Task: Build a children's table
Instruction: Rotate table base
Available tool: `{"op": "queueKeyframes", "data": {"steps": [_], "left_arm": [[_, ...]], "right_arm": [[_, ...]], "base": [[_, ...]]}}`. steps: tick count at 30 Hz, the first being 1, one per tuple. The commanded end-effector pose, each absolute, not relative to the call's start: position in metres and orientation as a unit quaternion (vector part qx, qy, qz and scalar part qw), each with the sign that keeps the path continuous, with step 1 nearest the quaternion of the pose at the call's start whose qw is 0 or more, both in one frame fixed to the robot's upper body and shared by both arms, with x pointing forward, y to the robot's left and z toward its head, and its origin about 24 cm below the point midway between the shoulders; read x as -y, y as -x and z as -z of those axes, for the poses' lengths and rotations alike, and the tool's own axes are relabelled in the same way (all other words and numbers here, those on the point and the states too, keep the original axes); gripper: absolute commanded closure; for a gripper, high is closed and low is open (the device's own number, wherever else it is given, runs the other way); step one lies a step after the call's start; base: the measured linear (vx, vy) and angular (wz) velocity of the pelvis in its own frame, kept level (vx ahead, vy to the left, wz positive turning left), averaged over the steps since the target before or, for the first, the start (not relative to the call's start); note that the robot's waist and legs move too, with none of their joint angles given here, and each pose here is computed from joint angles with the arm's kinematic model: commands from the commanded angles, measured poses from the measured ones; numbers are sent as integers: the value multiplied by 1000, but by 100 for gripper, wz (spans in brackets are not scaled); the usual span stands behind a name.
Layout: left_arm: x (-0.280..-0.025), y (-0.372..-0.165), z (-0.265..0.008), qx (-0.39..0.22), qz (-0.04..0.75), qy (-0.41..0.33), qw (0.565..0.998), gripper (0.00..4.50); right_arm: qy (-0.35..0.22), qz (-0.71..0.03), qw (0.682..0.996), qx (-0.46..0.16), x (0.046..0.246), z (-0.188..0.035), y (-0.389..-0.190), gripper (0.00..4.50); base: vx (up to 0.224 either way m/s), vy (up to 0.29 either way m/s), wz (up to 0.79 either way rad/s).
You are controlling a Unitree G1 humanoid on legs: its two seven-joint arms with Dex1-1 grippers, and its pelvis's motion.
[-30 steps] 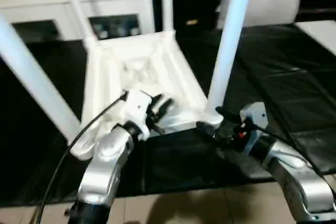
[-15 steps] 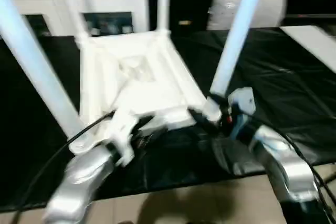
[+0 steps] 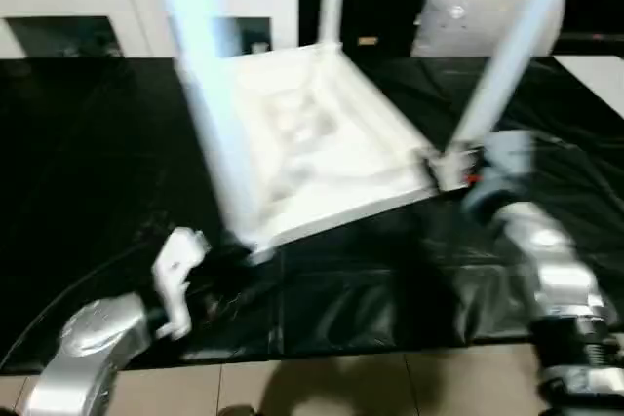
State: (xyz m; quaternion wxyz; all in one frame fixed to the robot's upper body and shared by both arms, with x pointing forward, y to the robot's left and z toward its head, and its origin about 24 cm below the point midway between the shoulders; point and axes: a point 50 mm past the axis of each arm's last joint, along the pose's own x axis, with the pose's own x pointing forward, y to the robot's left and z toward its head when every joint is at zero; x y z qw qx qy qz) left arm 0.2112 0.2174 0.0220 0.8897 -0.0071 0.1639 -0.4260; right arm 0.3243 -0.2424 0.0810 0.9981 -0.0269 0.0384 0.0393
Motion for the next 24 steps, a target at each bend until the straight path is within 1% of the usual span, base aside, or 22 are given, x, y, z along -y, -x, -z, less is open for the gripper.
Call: {"op": "queueKeyframes", "data": {"steps": [1,2,3,4,5,7,9,11,12,13,16,17,19,20,23,24], "left_arm": [[-223,-215,-27,-152,432,2,889,41],[-227,-217,-27,-151,427,0,892,37],[-231,-220,-27,-146,418,-5,897,22],[-234,-225,-28,-137,409,-9,902,22],[-234,-225,-28,-137,409,-9,902,9],[-240,-238,-30,-108,387,-16,916,9],[-241,-251,-33,-83,379,-4,922,9],[-238,-262,-33,-77,387,-1,919,9],[-237,-270,-31,-78,389,-6,918,9],[-237,-271,-31,-78,389,-7,918,9],[-236,-284,-31,-75,394,-7,916,9],[-231,-283,-38,-62,402,-11,913,9],[-196,-281,-73,-10,442,-15,897,9],[-173,-280,-91,19,470,-13,883,9],[-158,-283,-100,34,493,5,869,9],[-143,-287,-108,50,519,23,853,9]], "right_arm": [[31,-30,998,-37,247,-79,-323,0],[32,-32,998,-38,247,-78,-322,0],[32,-35,998,-39,246,-77,-321,0],[32,-39,998,-40,245,-76,-320,0],[32,-39,998,-40,244,-76,-320,0],[25,-47,998,-44,240,-71,-319,0],[24,-59,996,-56,234,-65,-316,0],[29,-71,994,-75,228,-57,-312,0],[32,-79,992,-90,224,-51,-309,0],[32,-80,992,-92,223,-50,-309,0],[40,-98,988,-115,217,-42,-307,0],[42,-103,987,-120,216,-41,-307,0],[46,-120,982,-136,211,-36,-306,0],[49,-126,980,-145,209,-33,-306,0],[52,-130,979,-151,208,-31,-309,0],[54,-130,978,-154,208,-29,-312,0]], "base": [[0,0,0],[0,0,0],[0,0,0],[0,0,0],[0,0,0],[0,0,0],[0,0,0],[0,0,0],[0,0,0],[0,0,0],[0,0,0],[0,0,0],[0,0,0],[0,0,0],[0,0,0],[0,0,0]]}}
